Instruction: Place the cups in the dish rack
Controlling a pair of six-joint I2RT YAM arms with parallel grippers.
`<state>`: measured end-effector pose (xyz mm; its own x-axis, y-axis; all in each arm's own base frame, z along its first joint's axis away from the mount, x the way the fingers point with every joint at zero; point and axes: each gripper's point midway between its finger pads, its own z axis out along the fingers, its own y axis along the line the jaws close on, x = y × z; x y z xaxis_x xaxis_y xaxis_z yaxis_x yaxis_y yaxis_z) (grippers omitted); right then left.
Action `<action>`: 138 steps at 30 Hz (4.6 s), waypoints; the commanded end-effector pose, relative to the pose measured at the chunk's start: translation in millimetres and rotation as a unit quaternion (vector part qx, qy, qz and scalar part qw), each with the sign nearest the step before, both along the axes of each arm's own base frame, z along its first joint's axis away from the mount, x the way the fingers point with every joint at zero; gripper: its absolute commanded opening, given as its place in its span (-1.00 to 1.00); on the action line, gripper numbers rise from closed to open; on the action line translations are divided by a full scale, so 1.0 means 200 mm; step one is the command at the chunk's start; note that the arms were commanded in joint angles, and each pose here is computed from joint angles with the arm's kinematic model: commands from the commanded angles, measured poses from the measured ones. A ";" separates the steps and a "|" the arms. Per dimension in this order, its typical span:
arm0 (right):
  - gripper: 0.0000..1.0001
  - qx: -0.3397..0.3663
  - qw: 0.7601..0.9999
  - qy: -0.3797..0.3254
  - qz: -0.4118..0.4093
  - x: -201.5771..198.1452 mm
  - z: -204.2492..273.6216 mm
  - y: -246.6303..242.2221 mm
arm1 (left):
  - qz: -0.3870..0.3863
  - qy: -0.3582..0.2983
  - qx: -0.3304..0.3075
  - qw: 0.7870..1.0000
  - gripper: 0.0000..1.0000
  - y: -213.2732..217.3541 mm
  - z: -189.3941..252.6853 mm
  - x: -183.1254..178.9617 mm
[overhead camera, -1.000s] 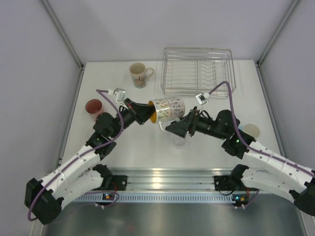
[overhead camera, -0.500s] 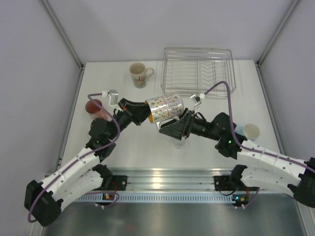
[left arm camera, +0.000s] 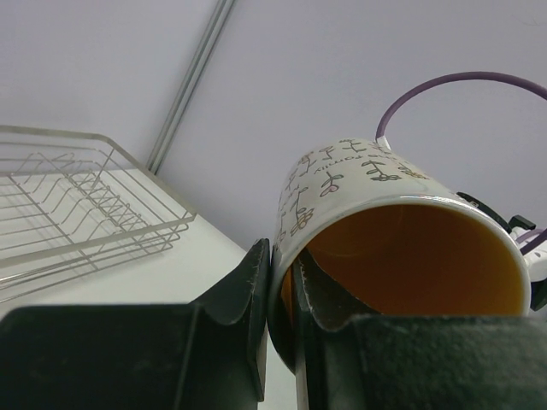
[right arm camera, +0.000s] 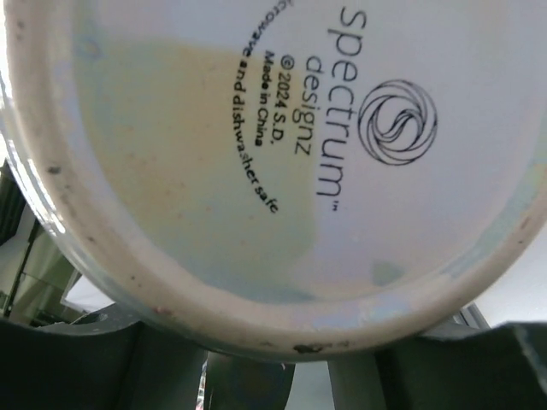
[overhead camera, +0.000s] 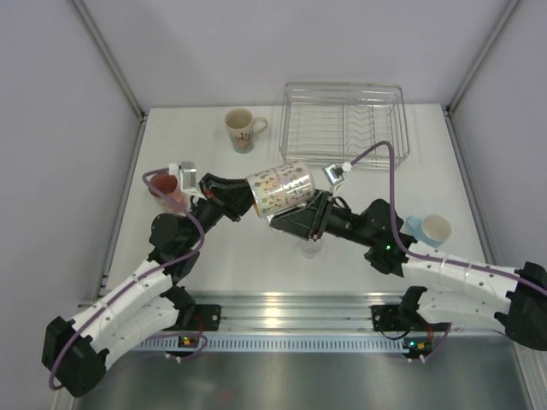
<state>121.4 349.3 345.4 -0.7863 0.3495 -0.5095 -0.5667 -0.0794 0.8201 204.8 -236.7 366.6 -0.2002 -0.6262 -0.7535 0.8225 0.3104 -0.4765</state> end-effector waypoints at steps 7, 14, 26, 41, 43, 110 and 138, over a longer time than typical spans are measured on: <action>-0.09 0.067 0.995 -0.047 -0.050 0.04 0.28 -0.04 | -0.064 -0.012 -0.017 0.998 -1.00 -0.06 0.02 -0.10; -1.00 0.075 0.994 -0.037 -0.066 0.04 0.30 -0.10 | -0.068 -0.007 0.005 0.998 -1.00 -0.08 -0.08 -0.09; -1.00 0.034 0.978 -0.064 -0.193 0.22 0.36 -0.21 | -0.041 0.043 0.037 0.998 0.63 -0.07 -0.13 -0.03; -1.00 -0.166 0.890 -0.095 -0.413 0.69 0.39 -0.44 | 0.120 0.217 0.199 0.948 0.96 0.12 -0.41 0.16; -1.00 -0.233 0.858 -0.099 -0.447 0.82 0.35 -0.47 | 0.117 0.218 0.209 0.946 0.96 0.11 -0.40 0.17; -1.00 -0.517 0.642 -0.093 -0.559 2.73 -0.76 -0.90 | 0.070 0.280 0.198 0.937 0.91 0.05 -0.60 0.10; -0.30 -0.525 0.654 -0.074 -0.540 2.71 -0.91 -0.90 | 0.075 0.282 0.185 0.938 0.90 0.08 -0.57 0.09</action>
